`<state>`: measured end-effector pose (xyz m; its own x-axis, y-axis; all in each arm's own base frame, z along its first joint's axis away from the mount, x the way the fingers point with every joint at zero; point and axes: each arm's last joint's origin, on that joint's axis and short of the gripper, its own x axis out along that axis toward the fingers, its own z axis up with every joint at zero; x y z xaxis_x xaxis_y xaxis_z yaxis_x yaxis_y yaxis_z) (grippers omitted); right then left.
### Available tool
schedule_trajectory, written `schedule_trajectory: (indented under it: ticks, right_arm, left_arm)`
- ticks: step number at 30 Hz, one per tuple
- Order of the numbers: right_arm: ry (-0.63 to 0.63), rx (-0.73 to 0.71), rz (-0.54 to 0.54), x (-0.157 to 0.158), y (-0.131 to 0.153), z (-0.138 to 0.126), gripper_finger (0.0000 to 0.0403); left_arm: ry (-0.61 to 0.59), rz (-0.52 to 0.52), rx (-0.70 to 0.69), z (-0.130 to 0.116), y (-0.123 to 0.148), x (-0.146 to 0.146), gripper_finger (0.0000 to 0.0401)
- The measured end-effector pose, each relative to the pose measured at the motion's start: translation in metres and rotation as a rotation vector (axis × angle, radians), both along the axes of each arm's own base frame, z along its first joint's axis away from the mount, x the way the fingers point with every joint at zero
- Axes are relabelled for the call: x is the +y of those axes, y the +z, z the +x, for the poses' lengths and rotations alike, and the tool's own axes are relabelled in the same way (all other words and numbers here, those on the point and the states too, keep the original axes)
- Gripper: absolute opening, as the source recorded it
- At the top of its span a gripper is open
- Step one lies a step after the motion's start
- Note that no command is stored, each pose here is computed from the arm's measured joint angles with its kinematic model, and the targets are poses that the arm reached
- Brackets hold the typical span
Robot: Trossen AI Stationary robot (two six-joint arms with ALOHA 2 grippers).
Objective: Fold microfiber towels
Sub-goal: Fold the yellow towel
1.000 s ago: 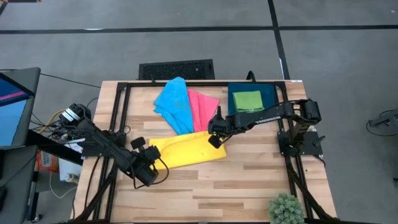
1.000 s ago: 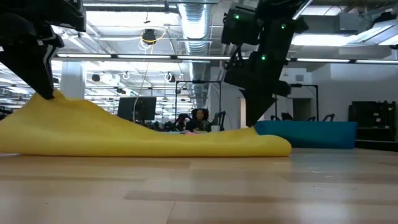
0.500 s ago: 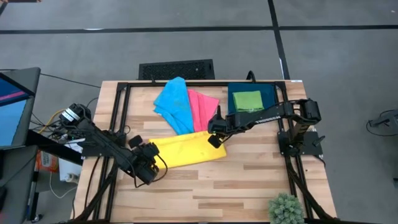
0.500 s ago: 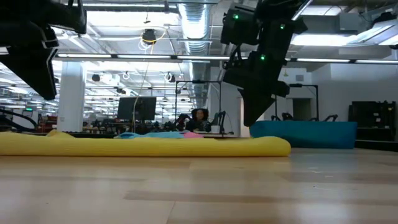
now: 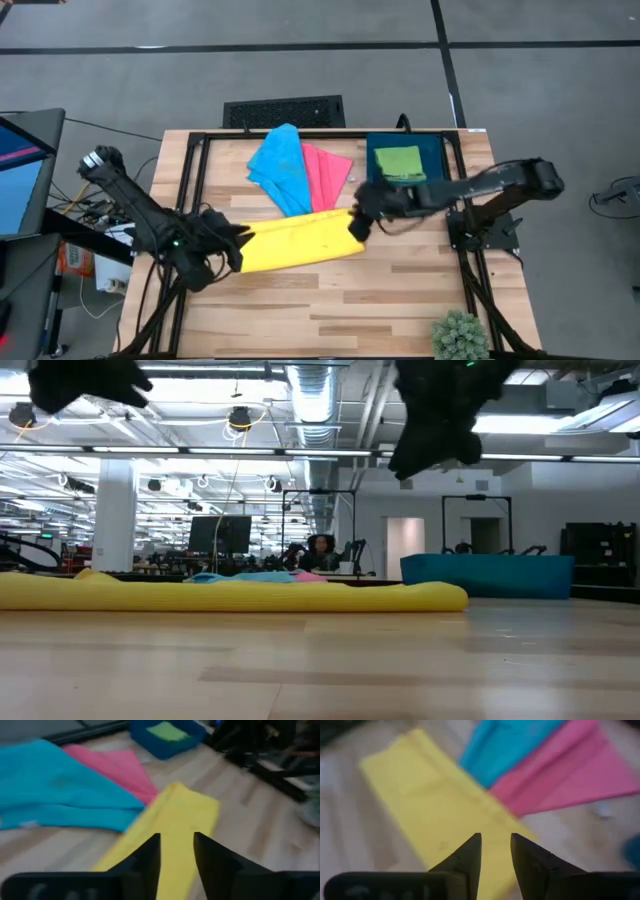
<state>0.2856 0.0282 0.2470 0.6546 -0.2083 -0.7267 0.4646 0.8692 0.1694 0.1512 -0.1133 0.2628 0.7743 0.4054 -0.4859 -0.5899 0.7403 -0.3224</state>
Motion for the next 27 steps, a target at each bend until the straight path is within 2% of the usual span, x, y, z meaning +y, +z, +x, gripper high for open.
schedule_trajectory:
  ticks: [5,10,15,23,27]
  right_arm:
    - [-0.064,-0.072,0.039,0.030,-0.038,-0.017,0.0132]
    - [-0.081,-0.004,0.077,0.044,-0.071,-0.020,0.0132]
    - [-0.058,0.049,0.072,0.060,-0.096,-0.015,0.0130]
    - [-0.161,0.146,0.097,0.061,-0.131,-0.011,0.0124]
    - [-0.188,0.139,0.119,0.062,-0.134,-0.010,0.0127]
  left_arm:
    - [-0.044,-0.142,-0.032,-0.002,-0.052,-0.003,0.0049]
    - [-0.059,-0.226,0.014,-0.003,-0.092,0.000,0.0040]
    - [-0.136,-0.271,0.108,-0.001,-0.106,-0.005,0.0039]
    - [-0.118,-0.263,0.178,0.002,-0.121,-0.009,0.0023]
    - [-0.131,-0.268,0.236,0.004,-0.130,-0.012,0.0018]
